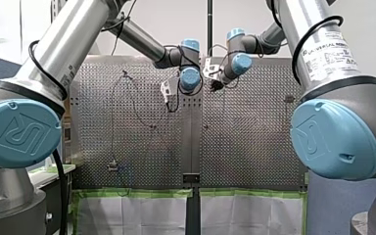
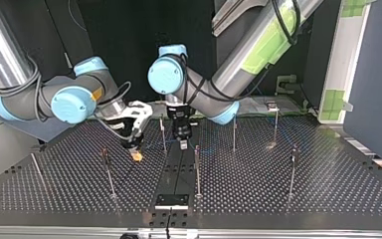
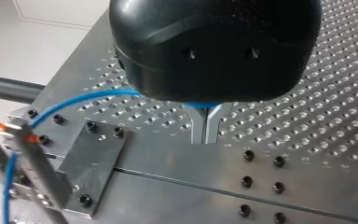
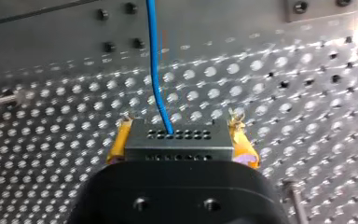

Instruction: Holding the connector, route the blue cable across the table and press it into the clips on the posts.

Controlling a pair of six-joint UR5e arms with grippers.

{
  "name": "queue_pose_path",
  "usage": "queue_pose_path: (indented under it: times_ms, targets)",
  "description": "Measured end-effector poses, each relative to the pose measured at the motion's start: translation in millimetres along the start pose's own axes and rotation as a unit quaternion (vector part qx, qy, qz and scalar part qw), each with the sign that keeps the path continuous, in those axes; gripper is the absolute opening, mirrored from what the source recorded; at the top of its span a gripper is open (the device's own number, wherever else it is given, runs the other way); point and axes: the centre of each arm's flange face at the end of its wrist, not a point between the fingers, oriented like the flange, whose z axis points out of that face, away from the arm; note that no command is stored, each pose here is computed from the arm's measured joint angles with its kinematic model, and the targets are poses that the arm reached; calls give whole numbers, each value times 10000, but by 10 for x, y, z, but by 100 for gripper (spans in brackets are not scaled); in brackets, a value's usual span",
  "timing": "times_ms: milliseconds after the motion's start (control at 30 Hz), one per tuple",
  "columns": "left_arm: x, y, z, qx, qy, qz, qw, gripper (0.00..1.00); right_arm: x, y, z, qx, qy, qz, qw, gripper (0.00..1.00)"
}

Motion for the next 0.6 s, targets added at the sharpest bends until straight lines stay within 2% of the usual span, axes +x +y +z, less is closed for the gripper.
queue_pose_path:
  times_ms: [200, 433, 600]
  targets:
    - [175, 42, -67, 29, 7, -2, 10000, 0, -227, 94, -41, -98, -217, 23, 9997, 0]
    - [406, 87, -180, 115, 25, 26, 9999, 0, -540, 186, -105, -214, -487, 58, 9986, 0]
    - [563, 99, -259, 277, 61, 79, 9996, 0, -696, 262, -121, -270, -526, 120, 9982, 0]
